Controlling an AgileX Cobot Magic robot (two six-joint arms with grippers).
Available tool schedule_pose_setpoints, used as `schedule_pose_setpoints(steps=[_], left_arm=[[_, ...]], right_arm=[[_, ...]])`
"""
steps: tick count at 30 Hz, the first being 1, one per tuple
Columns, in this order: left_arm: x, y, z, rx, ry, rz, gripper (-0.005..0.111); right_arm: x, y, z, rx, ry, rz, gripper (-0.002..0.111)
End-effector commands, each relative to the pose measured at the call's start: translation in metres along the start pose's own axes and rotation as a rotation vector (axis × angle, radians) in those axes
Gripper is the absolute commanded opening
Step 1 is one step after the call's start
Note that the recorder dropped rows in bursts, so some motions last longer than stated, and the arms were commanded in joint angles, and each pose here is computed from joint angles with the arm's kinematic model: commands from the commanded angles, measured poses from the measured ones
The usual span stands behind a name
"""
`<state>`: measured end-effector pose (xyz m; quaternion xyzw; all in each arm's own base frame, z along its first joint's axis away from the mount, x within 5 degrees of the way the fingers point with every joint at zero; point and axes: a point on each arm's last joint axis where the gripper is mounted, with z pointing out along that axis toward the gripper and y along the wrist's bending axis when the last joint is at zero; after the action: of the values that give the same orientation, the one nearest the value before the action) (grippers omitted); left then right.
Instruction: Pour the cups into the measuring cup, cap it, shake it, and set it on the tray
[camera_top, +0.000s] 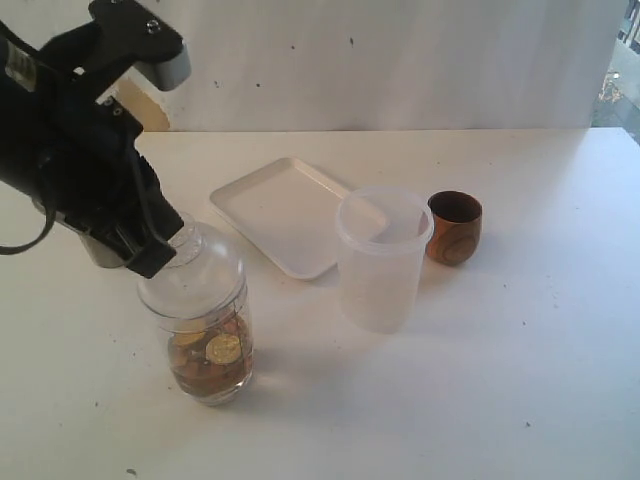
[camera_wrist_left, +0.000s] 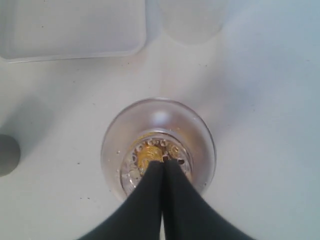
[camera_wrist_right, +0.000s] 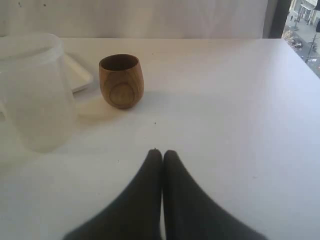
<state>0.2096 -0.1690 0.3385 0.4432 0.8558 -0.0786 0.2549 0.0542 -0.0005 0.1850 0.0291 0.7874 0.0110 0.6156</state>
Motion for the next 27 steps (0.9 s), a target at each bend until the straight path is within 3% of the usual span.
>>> schedule_pose_setpoints(steps=[1,9,27], left_arm=[[-0.0032,-0.0007,0.0025,-0.009,-0.072,-0.006,0.000],[-0.0087,0.0012,0.0019,-0.030,-0.133,-0.007,0.000],[-0.0084,0.0004,0.0079,-0.012,-0.111,-0.010,0.000]], right_arm=[[0.0009,0.0001,0.0001,-0.003,-0.008,-0.004,0.000],[0.0009,0.0001,0.0001,-0.003,-0.008,-0.004,0.000],[0.0009,0.0001,0.0001,-0.003,-0.008,-0.004,0.000]])
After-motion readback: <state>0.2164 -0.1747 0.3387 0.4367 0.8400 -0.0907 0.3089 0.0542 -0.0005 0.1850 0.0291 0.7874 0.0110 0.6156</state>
